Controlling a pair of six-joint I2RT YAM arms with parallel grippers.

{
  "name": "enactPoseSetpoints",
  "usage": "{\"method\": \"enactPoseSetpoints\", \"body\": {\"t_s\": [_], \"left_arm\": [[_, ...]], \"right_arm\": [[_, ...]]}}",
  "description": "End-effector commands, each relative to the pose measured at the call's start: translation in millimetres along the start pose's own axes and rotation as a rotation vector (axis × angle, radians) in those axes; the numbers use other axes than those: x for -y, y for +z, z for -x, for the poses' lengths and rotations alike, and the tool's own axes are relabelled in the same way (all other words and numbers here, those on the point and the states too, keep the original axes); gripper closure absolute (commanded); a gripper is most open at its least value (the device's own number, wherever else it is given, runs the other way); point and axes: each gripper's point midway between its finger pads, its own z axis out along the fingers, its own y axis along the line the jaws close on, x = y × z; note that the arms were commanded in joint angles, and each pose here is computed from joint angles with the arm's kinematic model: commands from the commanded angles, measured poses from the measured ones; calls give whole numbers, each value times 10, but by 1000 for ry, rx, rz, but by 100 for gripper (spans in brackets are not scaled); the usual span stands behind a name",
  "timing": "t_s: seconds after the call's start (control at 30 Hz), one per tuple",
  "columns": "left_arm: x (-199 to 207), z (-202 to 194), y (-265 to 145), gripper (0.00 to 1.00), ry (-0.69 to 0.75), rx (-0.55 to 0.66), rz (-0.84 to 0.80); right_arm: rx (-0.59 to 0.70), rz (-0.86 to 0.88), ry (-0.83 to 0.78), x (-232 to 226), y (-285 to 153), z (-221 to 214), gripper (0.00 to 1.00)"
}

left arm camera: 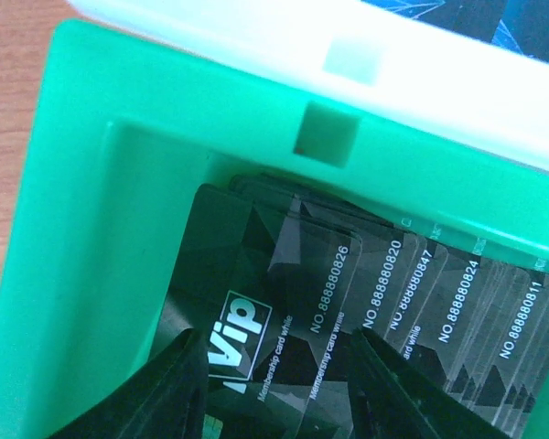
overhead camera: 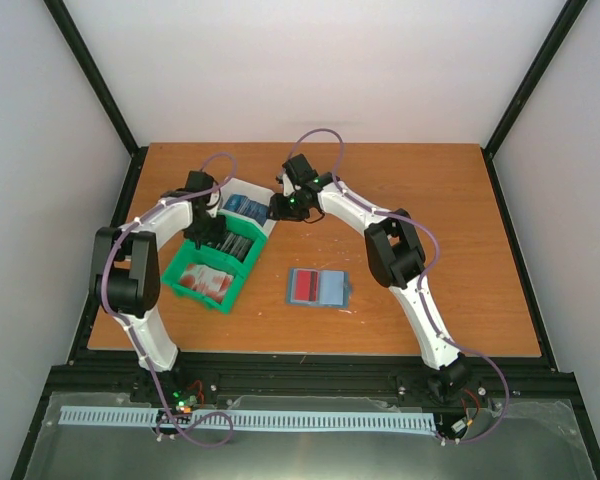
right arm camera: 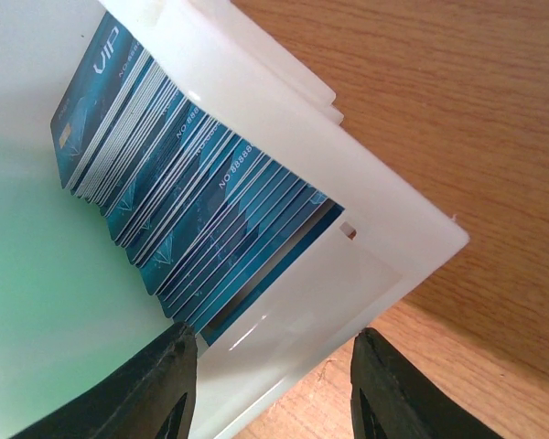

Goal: Put the credit cards into the card holder

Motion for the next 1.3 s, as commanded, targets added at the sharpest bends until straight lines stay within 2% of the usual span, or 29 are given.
{"method": "enactPoseSetpoints", "body": {"t_s": [0.0, 0.37, 0.43, 0.6, 0.8, 1.0, 1.27], "left_arm": [[-97, 3, 121, 55, 71, 11, 72], [-138, -64, 230, 49, 109, -4, 102], [-180, -68, 246, 53, 107, -10, 127], [-281, -39, 234, 71, 94, -3, 188], [-342, 21, 170, 73, 80, 13, 223], [-385, 217, -81, 74, -22, 52, 133], [-457, 156, -94, 74, -70, 23, 127]], "right_arm": [[-166, -218, 67, 749, 274, -524, 54], [-169, -226, 69, 778, 294, -536, 54], [-169, -228, 67, 779, 295, -538, 54], [-172, -231, 67, 791, 302, -546, 54], [-168, -235, 67, 800, 301, -534, 54], [-171, -241, 73, 819, 298, -544, 54], [-168, -239, 76, 806, 304, -536, 54]]}}
